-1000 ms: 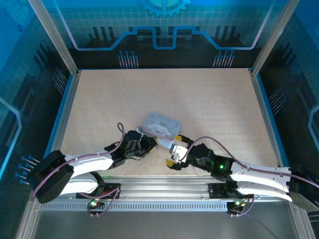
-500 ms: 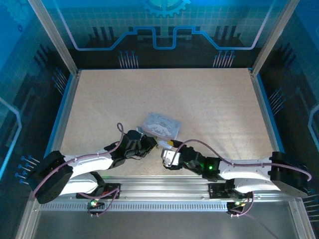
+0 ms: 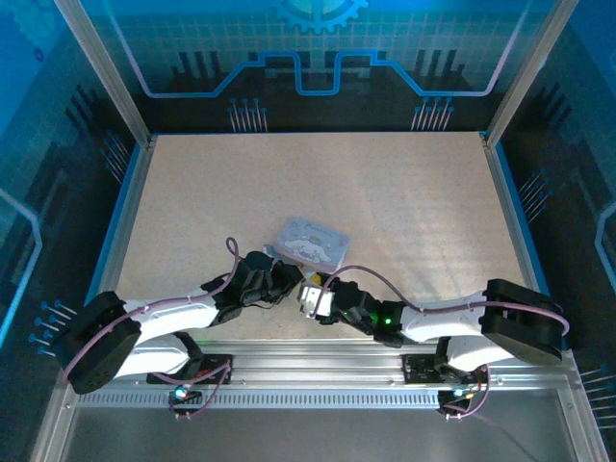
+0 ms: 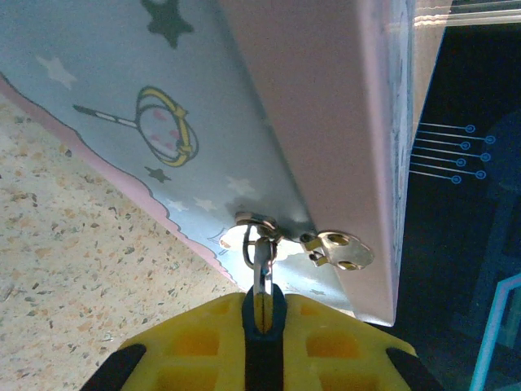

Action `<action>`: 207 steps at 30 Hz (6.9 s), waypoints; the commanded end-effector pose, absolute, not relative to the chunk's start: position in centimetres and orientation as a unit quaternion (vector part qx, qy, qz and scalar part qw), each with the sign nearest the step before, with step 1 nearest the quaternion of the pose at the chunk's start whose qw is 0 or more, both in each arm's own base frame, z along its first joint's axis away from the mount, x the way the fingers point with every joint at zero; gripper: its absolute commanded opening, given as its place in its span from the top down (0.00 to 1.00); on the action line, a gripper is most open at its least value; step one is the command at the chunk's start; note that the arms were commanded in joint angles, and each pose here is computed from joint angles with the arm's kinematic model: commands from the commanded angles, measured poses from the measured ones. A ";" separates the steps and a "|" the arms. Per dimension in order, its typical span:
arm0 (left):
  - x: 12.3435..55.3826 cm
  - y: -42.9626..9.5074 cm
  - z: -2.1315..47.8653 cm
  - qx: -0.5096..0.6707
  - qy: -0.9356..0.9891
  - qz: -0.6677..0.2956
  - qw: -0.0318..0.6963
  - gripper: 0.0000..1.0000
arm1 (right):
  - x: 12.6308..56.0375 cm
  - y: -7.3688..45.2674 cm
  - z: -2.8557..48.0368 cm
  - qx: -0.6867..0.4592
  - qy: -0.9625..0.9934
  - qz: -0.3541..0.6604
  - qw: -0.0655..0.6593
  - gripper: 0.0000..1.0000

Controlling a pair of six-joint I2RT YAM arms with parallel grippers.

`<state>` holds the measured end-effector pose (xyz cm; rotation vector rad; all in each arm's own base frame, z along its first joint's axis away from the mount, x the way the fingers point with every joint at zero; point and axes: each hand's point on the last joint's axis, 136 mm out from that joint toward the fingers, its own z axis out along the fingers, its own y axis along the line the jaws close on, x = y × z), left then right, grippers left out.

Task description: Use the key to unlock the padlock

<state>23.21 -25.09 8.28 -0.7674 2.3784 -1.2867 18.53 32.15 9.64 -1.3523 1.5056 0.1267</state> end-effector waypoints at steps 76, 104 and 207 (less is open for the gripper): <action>24.0 -26.8 10.2 -0.265 0.817 -0.487 0.161 1.00 | 21.4 34.1 11.6 -0.297 0.755 0.235 0.535 1.00; 24.0 -26.8 9.8 -0.267 0.817 -0.486 0.161 1.00 | 21.9 32.4 10.4 -0.089 0.830 0.359 0.418 1.00; 31.5 -18.0 6.3 -0.140 0.930 -0.275 0.197 0.32 | 24.6 26.8 10.4 -0.027 0.835 0.412 0.364 0.27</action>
